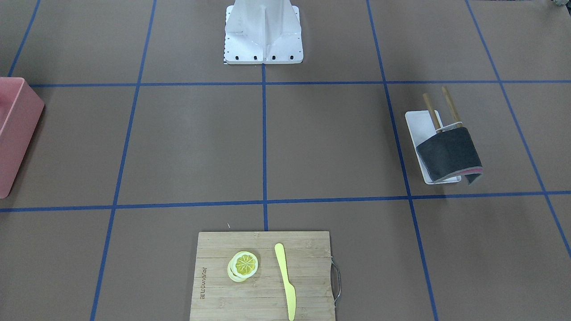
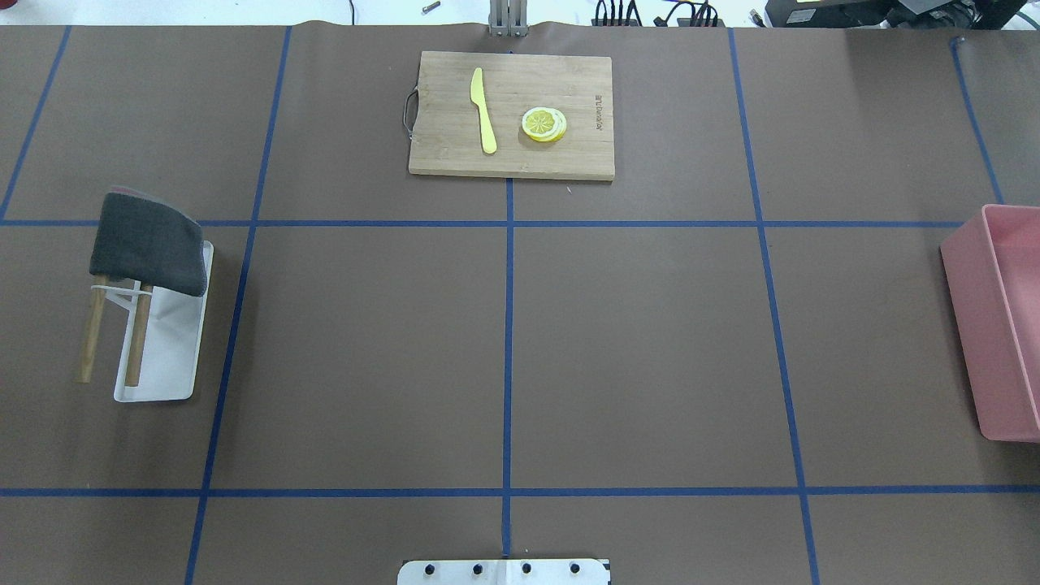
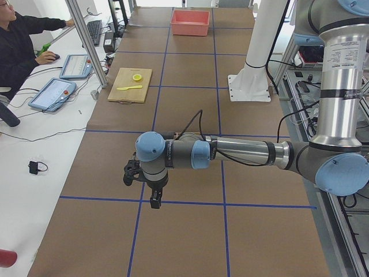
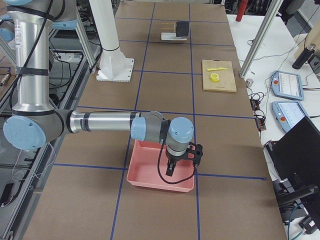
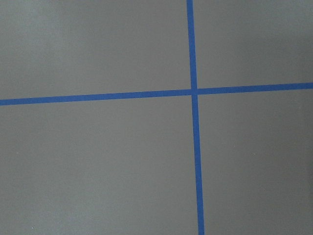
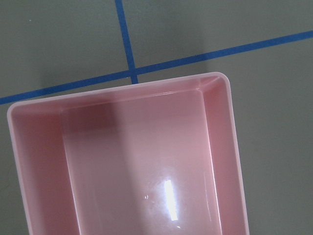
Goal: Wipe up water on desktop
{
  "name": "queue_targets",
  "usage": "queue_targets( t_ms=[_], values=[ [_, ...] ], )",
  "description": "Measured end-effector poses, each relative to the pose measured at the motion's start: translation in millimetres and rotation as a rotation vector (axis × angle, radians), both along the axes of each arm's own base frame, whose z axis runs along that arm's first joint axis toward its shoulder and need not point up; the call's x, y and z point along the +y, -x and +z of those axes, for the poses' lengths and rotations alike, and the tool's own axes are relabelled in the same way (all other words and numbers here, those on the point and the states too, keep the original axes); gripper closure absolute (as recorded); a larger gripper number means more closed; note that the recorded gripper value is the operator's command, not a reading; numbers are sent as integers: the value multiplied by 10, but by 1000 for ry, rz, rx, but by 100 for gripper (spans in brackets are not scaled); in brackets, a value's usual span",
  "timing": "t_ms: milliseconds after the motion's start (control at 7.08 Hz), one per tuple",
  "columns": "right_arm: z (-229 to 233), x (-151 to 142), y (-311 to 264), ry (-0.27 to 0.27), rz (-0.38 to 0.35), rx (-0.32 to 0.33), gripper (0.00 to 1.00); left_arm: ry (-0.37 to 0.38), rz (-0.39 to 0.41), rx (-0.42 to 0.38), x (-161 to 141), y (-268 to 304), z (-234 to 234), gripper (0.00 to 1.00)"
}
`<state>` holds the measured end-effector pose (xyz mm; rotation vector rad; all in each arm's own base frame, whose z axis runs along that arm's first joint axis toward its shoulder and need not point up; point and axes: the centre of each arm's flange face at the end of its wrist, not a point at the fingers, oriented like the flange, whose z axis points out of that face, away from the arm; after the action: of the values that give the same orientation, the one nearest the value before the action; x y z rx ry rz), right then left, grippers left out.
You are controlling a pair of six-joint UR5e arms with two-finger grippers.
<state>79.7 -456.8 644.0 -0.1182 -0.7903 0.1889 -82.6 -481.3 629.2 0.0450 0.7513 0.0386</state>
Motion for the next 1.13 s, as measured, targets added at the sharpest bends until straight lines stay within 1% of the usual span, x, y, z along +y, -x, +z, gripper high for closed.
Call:
queue_targets(
  t_ms=[847, 1130],
  values=[
    [-18, -5, 2, -3, 0, -1, 0, -18, 0, -2, -11, 1, -41, 2],
    [-14, -7, 6, -1, -1, -1, 0, -38, 4, -3, -67, -8, -124, 2]
  ],
)
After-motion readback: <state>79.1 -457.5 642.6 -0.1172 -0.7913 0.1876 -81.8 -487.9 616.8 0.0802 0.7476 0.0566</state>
